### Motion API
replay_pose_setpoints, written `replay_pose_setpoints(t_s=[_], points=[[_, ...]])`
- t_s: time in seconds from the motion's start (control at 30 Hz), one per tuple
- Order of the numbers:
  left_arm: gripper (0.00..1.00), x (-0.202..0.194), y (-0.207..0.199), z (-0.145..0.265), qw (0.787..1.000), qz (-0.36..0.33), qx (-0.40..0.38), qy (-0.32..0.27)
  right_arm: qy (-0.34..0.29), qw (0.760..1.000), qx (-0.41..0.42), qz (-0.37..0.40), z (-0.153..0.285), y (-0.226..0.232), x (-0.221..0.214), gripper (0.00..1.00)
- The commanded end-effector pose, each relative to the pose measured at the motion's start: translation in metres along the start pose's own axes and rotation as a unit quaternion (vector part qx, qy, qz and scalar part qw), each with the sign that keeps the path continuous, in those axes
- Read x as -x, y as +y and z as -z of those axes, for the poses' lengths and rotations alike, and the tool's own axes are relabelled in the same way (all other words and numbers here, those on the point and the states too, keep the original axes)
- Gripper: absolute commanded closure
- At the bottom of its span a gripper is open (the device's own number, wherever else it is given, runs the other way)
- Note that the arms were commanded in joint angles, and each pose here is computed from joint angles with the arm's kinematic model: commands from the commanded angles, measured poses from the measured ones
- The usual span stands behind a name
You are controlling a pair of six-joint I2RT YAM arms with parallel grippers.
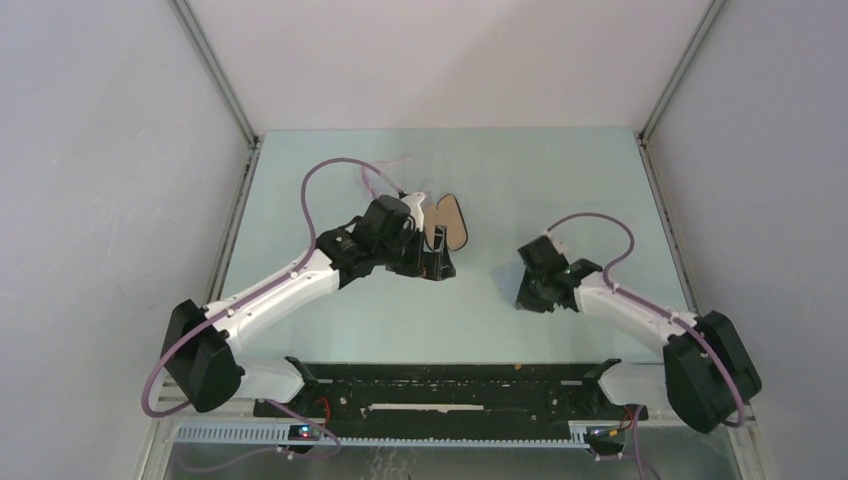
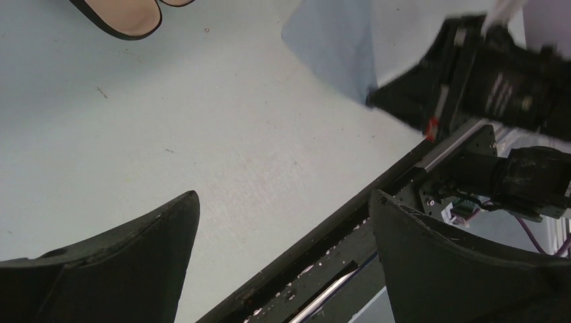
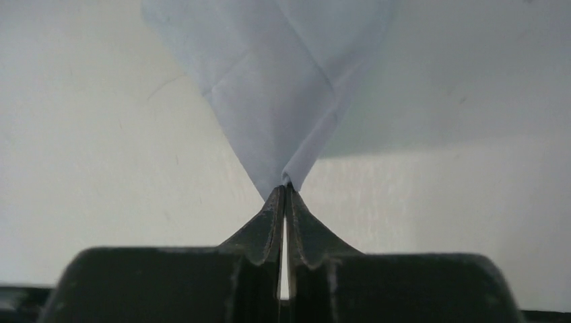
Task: Organize the sunglasses
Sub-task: Move the glasses cleaning cloth to the center of the board, then fold the glasses cleaning cloth at the center of the board.
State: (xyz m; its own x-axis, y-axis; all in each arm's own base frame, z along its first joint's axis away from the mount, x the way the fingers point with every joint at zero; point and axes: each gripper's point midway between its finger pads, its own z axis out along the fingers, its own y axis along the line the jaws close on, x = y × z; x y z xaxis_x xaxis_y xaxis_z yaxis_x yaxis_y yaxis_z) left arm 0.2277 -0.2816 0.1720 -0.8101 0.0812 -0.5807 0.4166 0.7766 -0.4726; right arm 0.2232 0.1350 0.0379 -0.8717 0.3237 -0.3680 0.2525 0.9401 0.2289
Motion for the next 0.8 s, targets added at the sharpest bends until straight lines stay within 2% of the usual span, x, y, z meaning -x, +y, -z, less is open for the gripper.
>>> replay_pose_setpoints(t_s=[0.0, 0.03, 0.07, 0.1, 0.3, 0.4, 0.47, 0.57, 0.77], points=[[0.00, 0.028, -0.017, 0.001, 1.000, -0.004, -0.015, -0.026, 0.012, 1.000, 0.027, 0.009, 0.019, 0.012, -0.041, 0.76], [0.00, 0.030, -0.018, -0.001, 1.000, -0.001, -0.016, -0.025, 0.005, 1.000, 0.025, 0.016, 0.022, 0.012, -0.044, 0.63], [0.00, 0.031, -0.020, -0.003, 1.000, 0.001, -0.018, -0.025, -0.006, 1.000, 0.014, 0.020, 0.024, 0.007, -0.043, 0.56], [0.00, 0.033, -0.021, -0.005, 0.999, 0.004, -0.020, -0.025, -0.019, 1.000, 0.003, 0.017, 0.027, 0.001, -0.039, 0.52], [0.00, 0.038, -0.015, -0.015, 0.998, 0.034, -0.014, -0.059, -0.092, 0.995, 0.034, -0.017, 0.037, 0.004, 0.018, 0.55], [0.00, 0.044, -0.009, -0.004, 0.995, 0.037, 0.000, -0.090, -0.112, 0.993, 0.015, 0.043, 0.038, 0.025, 0.036, 0.56], [0.00, 0.049, 0.004, 0.006, 0.993, 0.048, 0.032, -0.106, -0.101, 0.991, -0.005, 0.088, 0.030, 0.041, 0.040, 0.55], [0.00, 0.048, 0.033, 0.018, 0.987, 0.102, 0.061, -0.108, -0.080, 0.988, -0.018, 0.135, 0.008, 0.062, 0.043, 0.55], [0.00, 0.038, 0.064, 0.031, 0.977, 0.167, 0.027, -0.133, -0.054, 0.983, -0.034, 0.171, -0.033, 0.087, 0.051, 0.55]])
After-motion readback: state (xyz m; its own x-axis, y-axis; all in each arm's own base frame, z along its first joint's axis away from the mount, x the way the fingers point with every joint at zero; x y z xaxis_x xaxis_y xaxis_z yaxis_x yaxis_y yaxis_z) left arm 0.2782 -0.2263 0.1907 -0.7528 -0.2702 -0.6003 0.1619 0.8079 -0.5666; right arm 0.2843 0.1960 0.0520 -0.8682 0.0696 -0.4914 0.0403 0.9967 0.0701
